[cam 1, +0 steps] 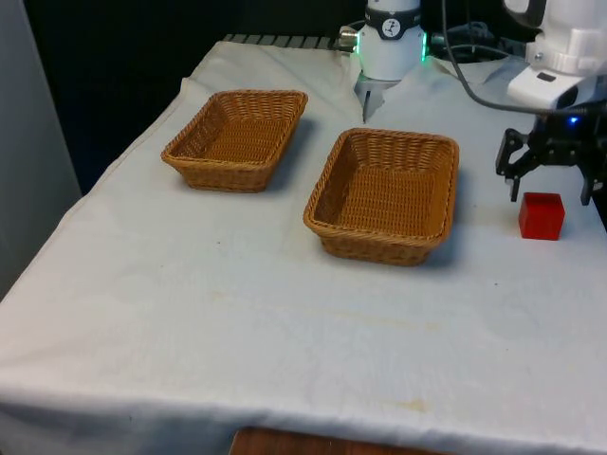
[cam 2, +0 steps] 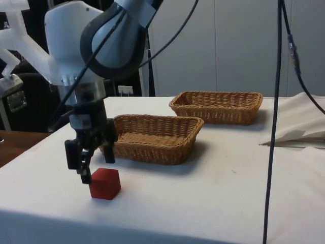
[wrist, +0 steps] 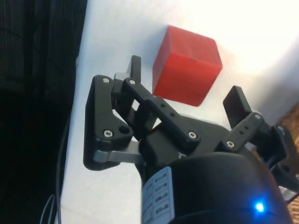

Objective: Pick up the red cube and place it into the right basket.

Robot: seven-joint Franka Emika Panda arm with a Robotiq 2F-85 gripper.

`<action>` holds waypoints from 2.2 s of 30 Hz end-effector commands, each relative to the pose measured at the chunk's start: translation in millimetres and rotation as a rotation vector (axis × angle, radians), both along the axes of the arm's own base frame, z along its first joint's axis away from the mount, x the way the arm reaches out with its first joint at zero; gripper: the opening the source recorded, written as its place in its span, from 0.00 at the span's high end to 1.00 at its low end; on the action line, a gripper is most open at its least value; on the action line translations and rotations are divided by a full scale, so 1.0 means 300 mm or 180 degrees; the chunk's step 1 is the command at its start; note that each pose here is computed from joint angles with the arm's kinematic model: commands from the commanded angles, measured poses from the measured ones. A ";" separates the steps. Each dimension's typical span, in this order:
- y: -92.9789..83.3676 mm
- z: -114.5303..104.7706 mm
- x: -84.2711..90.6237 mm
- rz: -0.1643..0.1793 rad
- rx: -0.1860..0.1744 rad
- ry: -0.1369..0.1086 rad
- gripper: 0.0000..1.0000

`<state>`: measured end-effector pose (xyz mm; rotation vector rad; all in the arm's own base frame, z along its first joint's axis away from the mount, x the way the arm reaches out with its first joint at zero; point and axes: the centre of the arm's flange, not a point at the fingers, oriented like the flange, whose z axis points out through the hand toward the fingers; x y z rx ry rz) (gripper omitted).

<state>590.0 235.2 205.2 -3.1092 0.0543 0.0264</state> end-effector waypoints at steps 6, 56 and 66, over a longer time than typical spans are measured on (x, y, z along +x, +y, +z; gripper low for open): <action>0.010 -0.023 -0.003 -0.0055 0.0011 -0.0003 0.00; -0.021 0.046 -0.105 -0.0149 0.0008 -0.0011 0.98; -0.099 0.157 -0.178 -0.0114 -0.0007 -0.0082 0.98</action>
